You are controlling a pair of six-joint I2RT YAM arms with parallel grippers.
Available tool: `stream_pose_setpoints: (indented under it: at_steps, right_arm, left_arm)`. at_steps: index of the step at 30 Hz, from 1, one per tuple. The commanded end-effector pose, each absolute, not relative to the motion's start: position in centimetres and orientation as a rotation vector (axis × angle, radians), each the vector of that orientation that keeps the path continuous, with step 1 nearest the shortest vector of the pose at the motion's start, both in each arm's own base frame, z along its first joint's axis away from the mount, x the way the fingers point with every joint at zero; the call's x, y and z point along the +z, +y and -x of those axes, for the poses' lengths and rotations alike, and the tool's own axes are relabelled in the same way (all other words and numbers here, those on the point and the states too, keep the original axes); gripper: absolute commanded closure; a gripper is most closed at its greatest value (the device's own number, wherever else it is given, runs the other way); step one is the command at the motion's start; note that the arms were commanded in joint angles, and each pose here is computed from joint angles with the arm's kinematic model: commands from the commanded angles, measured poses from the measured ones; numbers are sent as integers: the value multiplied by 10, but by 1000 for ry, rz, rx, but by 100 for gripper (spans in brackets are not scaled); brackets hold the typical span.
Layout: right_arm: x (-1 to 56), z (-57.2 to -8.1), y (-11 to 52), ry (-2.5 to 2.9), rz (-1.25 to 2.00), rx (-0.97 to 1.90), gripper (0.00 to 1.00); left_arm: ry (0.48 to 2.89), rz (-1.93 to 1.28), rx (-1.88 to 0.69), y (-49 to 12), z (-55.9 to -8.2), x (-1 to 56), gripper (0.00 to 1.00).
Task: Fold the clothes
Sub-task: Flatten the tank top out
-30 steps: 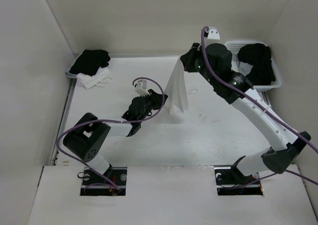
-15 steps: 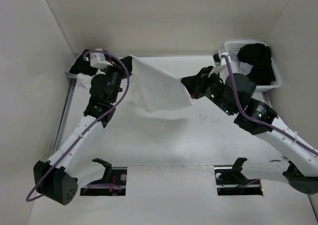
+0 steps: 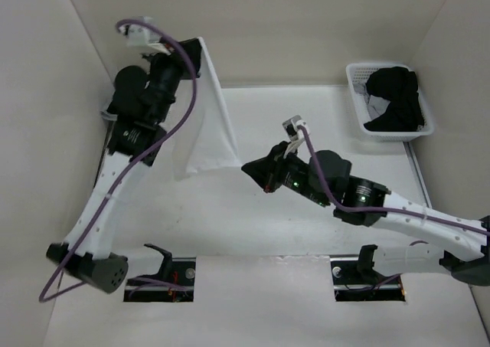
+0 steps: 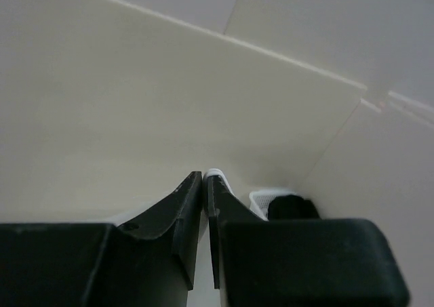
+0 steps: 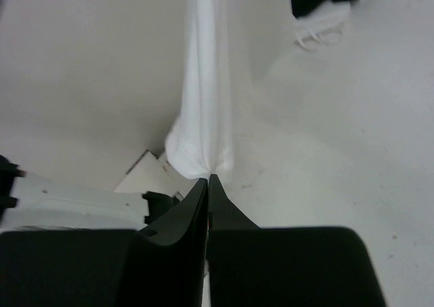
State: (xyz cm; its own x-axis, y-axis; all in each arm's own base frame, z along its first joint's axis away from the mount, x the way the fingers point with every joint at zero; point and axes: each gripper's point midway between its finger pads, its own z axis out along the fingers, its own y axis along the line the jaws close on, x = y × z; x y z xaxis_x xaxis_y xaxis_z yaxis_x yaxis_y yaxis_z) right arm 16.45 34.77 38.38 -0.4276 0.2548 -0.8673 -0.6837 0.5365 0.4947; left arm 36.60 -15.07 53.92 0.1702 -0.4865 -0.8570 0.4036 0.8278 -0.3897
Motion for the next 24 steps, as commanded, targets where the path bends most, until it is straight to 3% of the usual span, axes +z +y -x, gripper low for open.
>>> stream_pose_setpoints:
  at_steps: [1,6,9,11,14,17,24]
  right_arm:
    - [335,-189,353,1800,236,1144,98]
    - [255,-244,316,1910,1,1062,98]
    - [202,-269,287,1989,-119,960,97]
    - [166,-282,264,2049,-190,888,97]
    - [123,-294,235,2117,-281,805,97]
    - [107,-293,218,2136,-320,778,98]
    - [100,-284,189,2123,-383,743,92]
  left_arm:
    - [1546,-127,-553,-209,-430,436,92]
    - [1813,-384,-552,-312,-492,296,86]
    - [1915,-433,-555,-354,-510,219,61]
    - [1948,-410,-584,-365,-510,196,52]
    - [1919,-350,-625,-359,-500,202,46]
    - [1892,-252,-668,-334,-479,218,46]
    - [1923,98,-599,-236,-382,181,47]
